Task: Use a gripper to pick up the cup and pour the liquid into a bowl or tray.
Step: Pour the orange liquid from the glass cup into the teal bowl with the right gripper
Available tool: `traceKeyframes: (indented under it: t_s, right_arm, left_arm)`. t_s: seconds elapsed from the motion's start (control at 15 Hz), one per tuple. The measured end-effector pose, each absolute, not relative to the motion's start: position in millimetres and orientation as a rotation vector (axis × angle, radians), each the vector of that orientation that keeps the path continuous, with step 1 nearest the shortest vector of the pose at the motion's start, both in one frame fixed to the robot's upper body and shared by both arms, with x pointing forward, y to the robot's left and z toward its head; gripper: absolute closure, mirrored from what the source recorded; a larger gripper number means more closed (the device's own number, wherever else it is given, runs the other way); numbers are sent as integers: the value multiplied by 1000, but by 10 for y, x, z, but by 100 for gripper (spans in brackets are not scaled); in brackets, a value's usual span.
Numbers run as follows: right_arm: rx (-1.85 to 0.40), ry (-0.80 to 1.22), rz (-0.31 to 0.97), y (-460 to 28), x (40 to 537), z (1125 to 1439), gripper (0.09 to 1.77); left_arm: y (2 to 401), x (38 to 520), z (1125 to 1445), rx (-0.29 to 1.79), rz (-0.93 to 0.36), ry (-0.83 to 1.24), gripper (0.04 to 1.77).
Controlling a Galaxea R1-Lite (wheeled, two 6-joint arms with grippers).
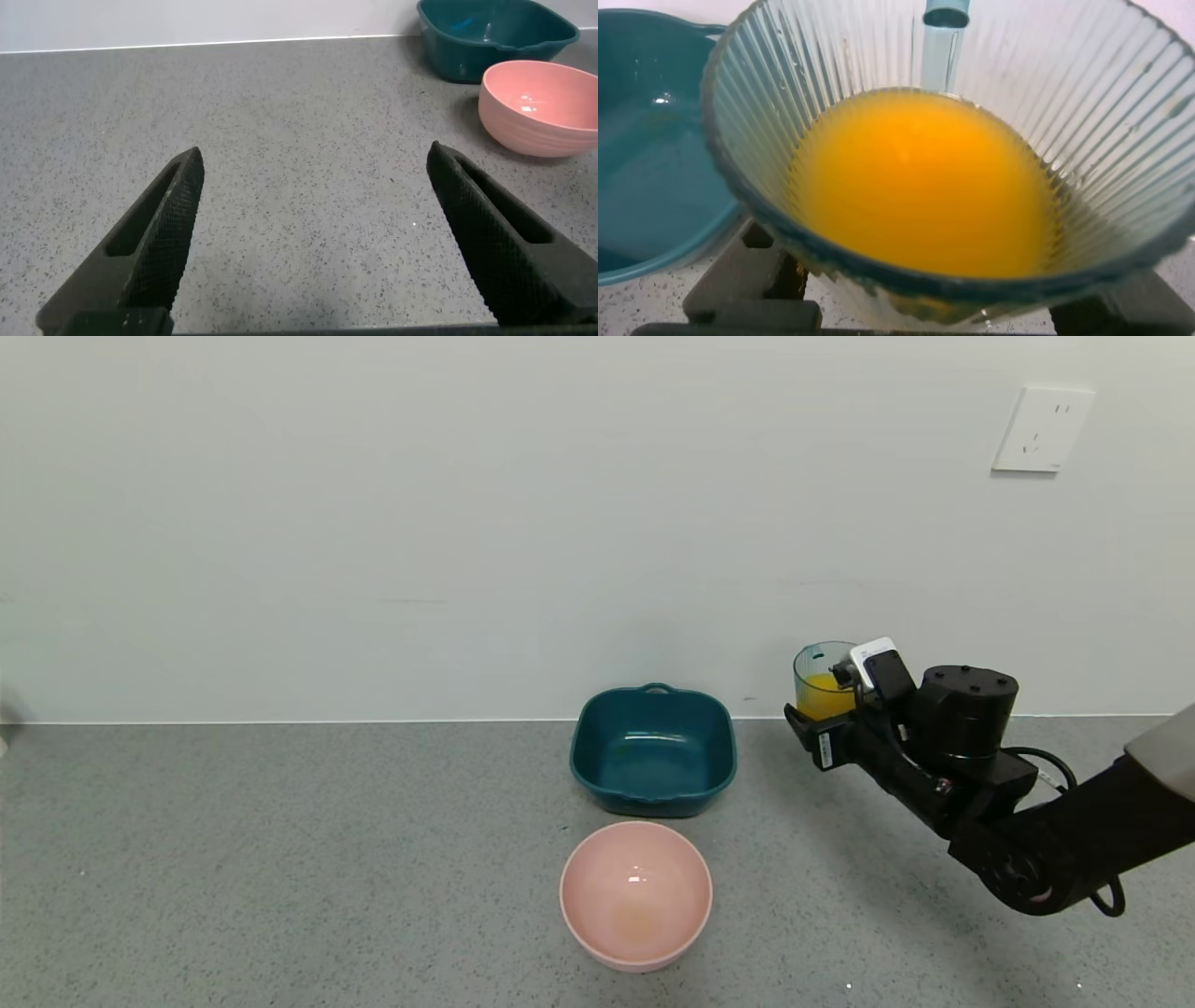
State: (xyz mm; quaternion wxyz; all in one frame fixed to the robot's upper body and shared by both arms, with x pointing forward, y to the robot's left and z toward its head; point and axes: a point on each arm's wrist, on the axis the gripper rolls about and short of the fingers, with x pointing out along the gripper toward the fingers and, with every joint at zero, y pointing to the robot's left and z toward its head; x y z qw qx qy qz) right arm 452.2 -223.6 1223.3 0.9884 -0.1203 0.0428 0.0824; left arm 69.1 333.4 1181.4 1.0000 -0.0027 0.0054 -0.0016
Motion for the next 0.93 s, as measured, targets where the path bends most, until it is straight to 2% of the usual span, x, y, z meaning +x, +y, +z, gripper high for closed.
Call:
traceKeyframes:
  t_s: [0.93]
  right_arm:
    - [-343, 123, 211, -1950, 4946, 12149, 48]
  left_arm:
    - [3334, 691, 11814, -6, -3, 11, 9]
